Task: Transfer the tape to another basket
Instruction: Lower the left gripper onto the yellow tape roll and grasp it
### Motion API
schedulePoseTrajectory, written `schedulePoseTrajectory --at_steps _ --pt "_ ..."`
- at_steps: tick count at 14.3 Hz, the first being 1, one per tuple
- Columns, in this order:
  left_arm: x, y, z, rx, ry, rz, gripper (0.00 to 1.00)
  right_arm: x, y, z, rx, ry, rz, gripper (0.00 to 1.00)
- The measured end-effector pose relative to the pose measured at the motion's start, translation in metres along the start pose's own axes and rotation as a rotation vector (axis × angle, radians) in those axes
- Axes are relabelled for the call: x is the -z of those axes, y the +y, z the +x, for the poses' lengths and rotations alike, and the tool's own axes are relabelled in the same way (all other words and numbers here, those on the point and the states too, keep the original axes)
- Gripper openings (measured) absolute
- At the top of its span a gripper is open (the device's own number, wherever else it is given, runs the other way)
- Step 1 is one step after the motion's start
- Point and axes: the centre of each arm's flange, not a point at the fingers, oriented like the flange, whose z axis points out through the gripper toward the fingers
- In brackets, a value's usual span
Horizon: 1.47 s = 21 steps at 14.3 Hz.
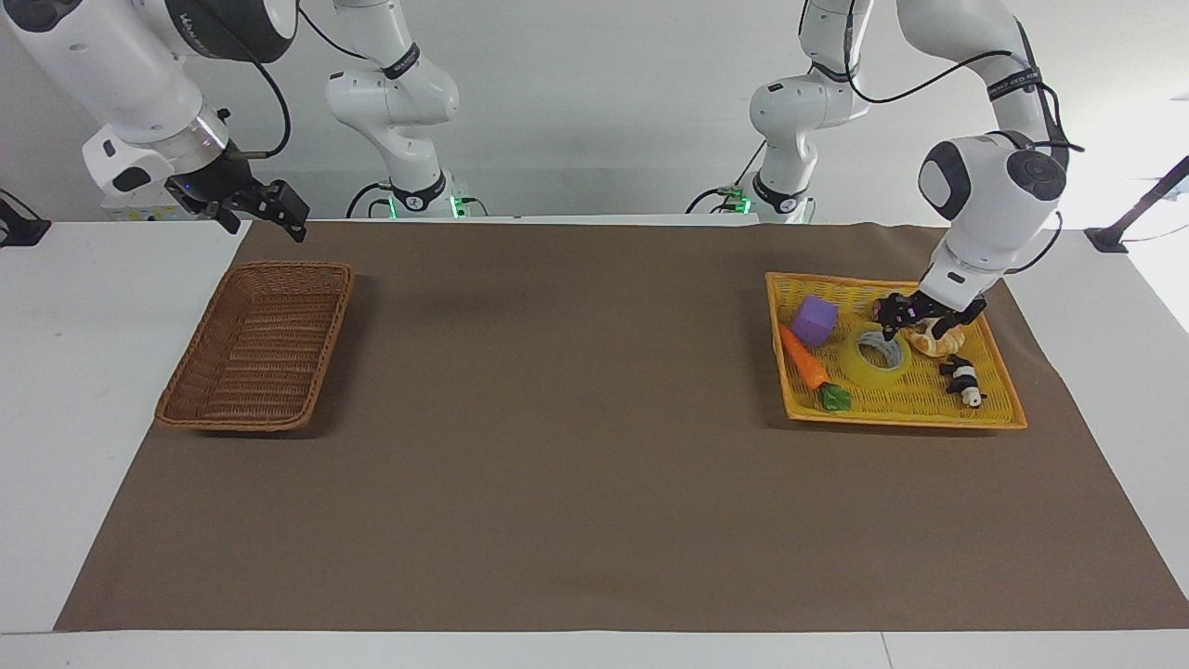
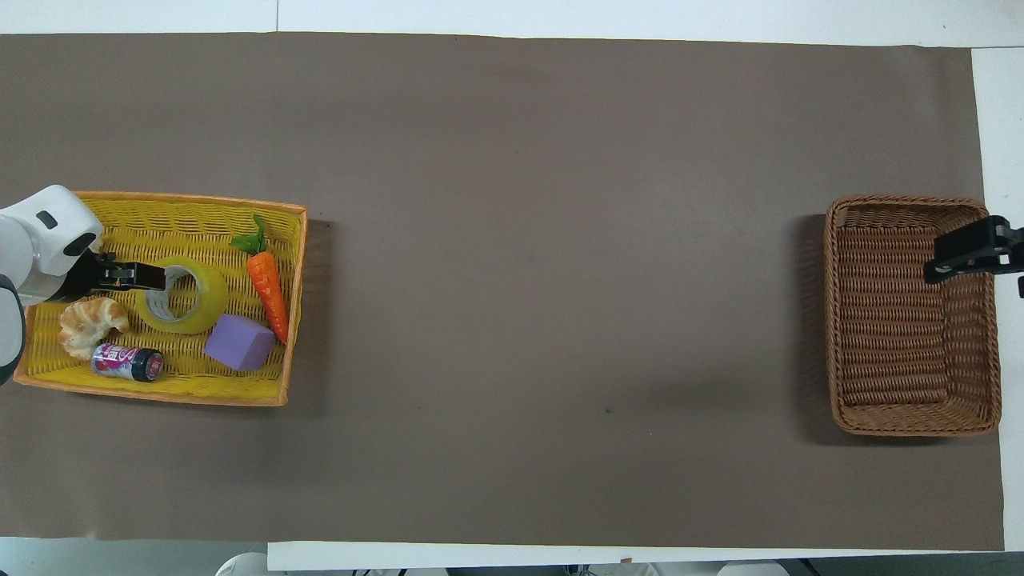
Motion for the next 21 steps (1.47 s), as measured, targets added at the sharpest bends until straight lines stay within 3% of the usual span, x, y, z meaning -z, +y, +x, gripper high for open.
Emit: schedulePoseTrajectory --at_steps 3,10,21 --pt "-0.01 0.005 0.003 0.0 0.014 -0.001 0.88 0.0 0.0 0.0 0.0 0.0 0.0 0.99" --pt "-0.04 0.008 -0.001 -0.002 -0.025 -0.011 0.88 0.0 0.0 0.0 0.0 0.0 0.0 0.99" --pt "-0.045 -0.005 -0.005 0.023 -0.015 -0.01 0.84 0.0 0.0 0.0 0.0 0.0 0.0 0.99"
